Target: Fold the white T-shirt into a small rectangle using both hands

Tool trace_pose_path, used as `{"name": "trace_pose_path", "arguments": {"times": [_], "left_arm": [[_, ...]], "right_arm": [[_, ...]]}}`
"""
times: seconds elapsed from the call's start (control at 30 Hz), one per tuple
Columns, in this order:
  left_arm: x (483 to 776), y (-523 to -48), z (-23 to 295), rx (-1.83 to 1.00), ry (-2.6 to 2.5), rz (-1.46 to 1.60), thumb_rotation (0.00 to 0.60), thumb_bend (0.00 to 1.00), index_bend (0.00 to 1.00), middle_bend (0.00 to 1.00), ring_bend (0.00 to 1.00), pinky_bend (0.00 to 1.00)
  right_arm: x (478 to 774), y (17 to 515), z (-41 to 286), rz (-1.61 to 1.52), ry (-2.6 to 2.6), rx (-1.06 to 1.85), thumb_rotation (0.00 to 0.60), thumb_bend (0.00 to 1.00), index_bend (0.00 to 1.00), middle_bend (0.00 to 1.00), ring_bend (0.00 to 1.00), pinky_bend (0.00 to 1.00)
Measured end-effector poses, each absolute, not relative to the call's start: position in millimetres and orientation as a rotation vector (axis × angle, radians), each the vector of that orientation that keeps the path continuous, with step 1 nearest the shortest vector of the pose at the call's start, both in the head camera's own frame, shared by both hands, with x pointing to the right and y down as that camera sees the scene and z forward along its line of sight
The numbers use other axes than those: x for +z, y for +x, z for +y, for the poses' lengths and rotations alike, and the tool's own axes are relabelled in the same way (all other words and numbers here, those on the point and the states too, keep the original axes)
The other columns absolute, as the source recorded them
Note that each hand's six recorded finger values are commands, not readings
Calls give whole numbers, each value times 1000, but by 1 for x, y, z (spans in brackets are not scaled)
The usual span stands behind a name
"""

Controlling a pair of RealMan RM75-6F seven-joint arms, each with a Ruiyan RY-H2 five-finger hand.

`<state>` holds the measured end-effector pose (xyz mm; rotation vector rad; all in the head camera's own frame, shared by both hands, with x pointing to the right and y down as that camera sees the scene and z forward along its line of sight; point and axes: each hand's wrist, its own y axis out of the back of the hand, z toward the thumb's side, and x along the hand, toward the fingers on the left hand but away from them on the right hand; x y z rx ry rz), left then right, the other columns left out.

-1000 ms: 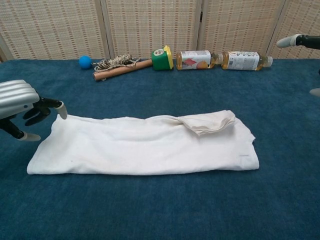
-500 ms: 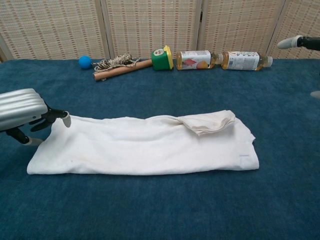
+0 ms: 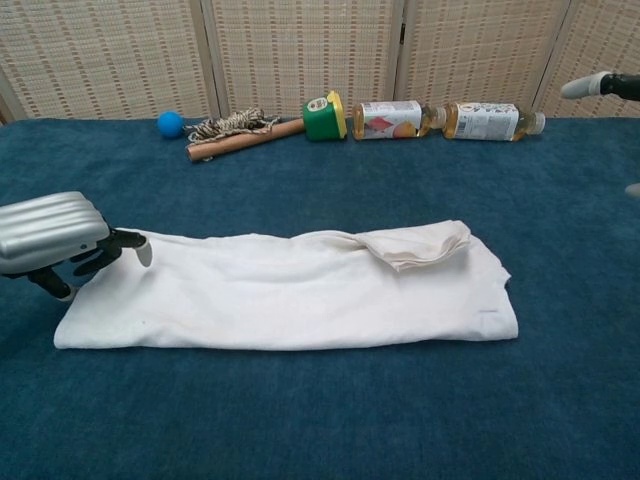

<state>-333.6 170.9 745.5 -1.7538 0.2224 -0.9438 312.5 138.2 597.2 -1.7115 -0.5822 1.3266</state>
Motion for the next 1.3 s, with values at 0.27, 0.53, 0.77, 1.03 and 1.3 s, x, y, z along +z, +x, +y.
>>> {"name": "trace_pose_path", "arguments": {"times": [0.27, 0.53, 0.77, 1.03, 1.3], "left_arm": [[746, -329, 166, -950, -1775, 266, 600, 202, 429, 804, 730, 917], [750, -337, 167, -995, -1791, 273, 600, 207, 531, 805, 730, 915], [751, -337, 171, -1007, -1835, 319, 600, 269, 595, 815, 732, 915], [754, -328, 171, -1009, -1878, 363, 600, 278, 625, 820, 738, 914], [753, -320, 170, -986, -1892, 377, 600, 332, 697, 837, 752, 914]], "right_arm": [[596, 317, 138, -601, -1712, 1331, 600, 341, 4, 921, 938, 1000], [598, 316, 139, -601, -1722, 1330, 600, 336, 4, 921, 938, 1000], [599, 315, 139, -597, -1727, 1326, 600, 333, 3, 921, 938, 1000], [599, 318, 139, -603, -1727, 1333, 600, 332, 4, 921, 938, 1000], [599, 321, 139, -611, -1731, 1334, 600, 331, 4, 921, 938, 1000]]}}
